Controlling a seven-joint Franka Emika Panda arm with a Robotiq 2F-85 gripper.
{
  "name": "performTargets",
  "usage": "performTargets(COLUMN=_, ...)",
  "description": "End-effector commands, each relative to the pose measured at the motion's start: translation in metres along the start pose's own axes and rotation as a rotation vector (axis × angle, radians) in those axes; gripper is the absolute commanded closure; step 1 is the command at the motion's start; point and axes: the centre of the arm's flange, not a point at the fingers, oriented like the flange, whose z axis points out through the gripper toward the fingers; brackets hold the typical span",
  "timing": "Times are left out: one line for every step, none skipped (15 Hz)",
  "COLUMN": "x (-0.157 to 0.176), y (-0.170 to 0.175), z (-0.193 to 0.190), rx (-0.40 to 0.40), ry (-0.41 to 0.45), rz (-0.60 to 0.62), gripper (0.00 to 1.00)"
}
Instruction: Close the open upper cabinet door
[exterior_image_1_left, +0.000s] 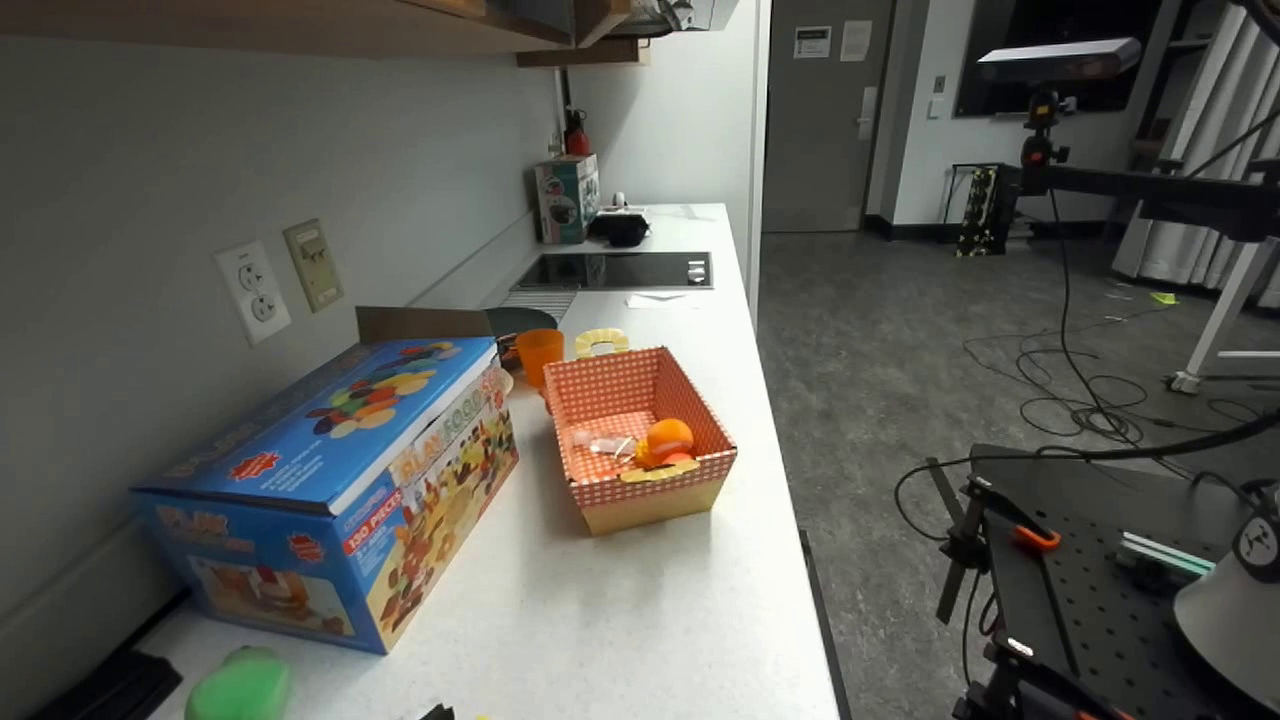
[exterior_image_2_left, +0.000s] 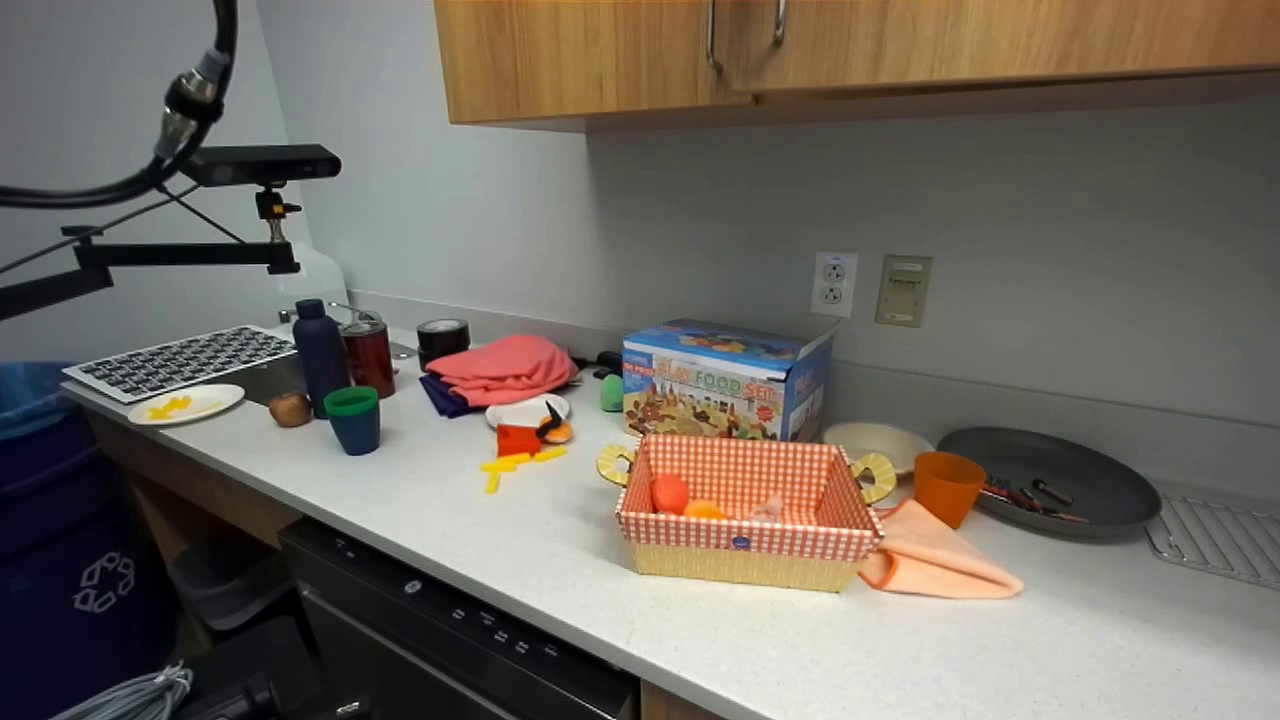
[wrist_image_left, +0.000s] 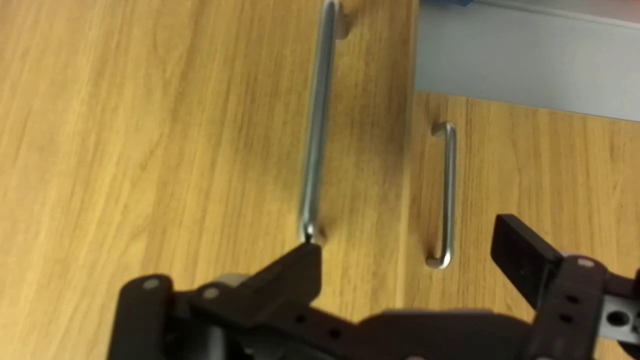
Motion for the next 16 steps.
performTargets(x=-0.006, y=0.015, z=0.0, rx=-0.09, ry=0.094, rz=-0.038, gripper=0.0)
performTargets(x=-0.009, y=0.02, z=-0.004, rx=-0.115, ry=0.103, rz=-0.031, gripper=0.0)
performTargets(x=-0.013, y=0.024, z=-0.012, rx=-0.134, ry=0.11, rz=-0.023, gripper=0.0)
performTargets(x=-0.017, y=0.027, z=-0.018, rx=-0.144, ry=0.114, rz=-0.013, gripper=0.0)
performTargets(x=-0.024, y=0.029, z=-0.027, rx=-0.149, ry=0.11, rz=0.01, gripper=0.0)
performTargets(x=-0.033, y=0.029, z=-0.036, rx=-0.145, ry=0.101, rz=0.039, gripper=0.0)
performTargets(x=-0.041, y=0.029, z=-0.044, rx=-0.138, ry=0.094, rz=0.068, gripper=0.0)
performTargets(x=-0.05, y=0.028, z=-0.051, rx=-0.131, ry=0.088, rz=0.1, gripper=0.0)
performTargets(x=-0.061, y=0.027, z=-0.059, rx=-0.128, ry=0.082, rz=0.146, gripper=0.0)
performTargets(x=-0.07, y=0.026, z=-0.066, rx=-0.128, ry=0.08, rz=0.192, gripper=0.0)
performTargets(x=-0.079, y=0.026, z=-0.073, rx=-0.128, ry=0.077, rz=0.237, gripper=0.0)
performTargets(x=-0.086, y=0.025, z=-0.08, rx=-0.12, ry=0.07, rz=0.284, gripper=0.0)
performTargets(x=-0.068, y=0.036, z=-0.054, rx=-0.136, ry=0.077, rz=0.217, gripper=0.0)
performTargets(x=-0.073, y=0.036, z=-0.058, rx=-0.136, ry=0.075, rz=0.227, gripper=0.0)
performTargets(x=-0.073, y=0.036, z=-0.06, rx=-0.136, ry=0.077, rz=0.224, gripper=0.0)
performTargets(x=-0.073, y=0.036, z=-0.058, rx=-0.135, ry=0.074, rz=0.223, gripper=0.0)
